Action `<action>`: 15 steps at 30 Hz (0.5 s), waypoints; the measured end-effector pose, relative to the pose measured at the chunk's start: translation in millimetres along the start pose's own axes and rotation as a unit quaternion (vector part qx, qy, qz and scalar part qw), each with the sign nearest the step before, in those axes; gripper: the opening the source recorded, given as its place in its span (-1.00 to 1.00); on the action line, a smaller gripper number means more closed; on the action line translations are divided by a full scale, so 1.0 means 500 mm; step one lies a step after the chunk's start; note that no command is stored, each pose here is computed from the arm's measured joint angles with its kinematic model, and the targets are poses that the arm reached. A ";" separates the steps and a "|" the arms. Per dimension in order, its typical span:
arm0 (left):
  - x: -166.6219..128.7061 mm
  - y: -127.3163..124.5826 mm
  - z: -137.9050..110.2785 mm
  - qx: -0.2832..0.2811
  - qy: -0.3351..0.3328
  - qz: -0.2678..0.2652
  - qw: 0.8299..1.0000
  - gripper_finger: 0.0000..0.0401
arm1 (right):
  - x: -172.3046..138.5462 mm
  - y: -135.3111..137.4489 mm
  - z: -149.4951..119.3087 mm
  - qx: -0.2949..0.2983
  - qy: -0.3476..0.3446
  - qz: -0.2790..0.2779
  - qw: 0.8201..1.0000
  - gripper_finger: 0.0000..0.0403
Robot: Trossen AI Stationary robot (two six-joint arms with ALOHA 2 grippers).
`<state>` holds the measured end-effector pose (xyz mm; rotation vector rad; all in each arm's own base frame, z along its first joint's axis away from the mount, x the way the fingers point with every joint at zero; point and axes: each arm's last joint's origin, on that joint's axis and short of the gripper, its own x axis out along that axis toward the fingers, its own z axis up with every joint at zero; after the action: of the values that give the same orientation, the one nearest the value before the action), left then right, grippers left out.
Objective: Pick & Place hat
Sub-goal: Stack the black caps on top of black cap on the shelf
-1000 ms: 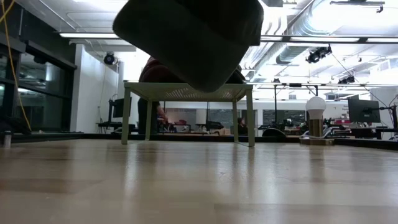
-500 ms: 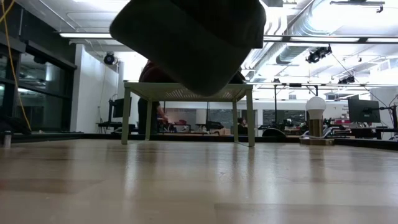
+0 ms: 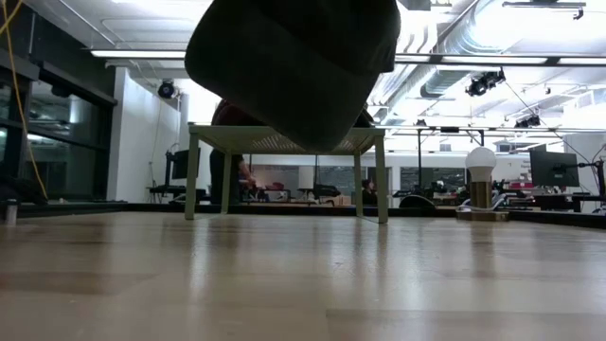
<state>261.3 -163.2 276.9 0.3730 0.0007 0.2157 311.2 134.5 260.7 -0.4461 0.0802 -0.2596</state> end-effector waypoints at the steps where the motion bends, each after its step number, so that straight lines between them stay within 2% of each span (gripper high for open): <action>1: 0.000 0.000 0.000 -0.001 0.000 0.000 1.000 -1.00 | 0.000 0.000 0.000 0.000 0.000 0.000 1.000 -0.94; 8: 0.000 -0.001 -0.002 0.000 0.005 -0.001 1.000 -0.85 | -0.001 0.000 -0.001 0.024 0.005 -0.009 1.000 -0.96; 11: 0.000 -0.002 -0.006 0.009 0.012 -0.005 1.000 -0.66 | -0.001 -0.002 -0.002 0.027 0.012 -0.022 0.999 -0.96; 15: 0.000 -0.002 -0.008 0.004 0.017 0.001 1.000 -0.28 | -0.007 -0.006 0.001 0.030 0.019 -0.024 0.999 -0.96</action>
<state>261.2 -162.9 272.9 0.3782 0.0349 0.2234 307.3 133.2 262.5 -0.3831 0.0994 -0.3163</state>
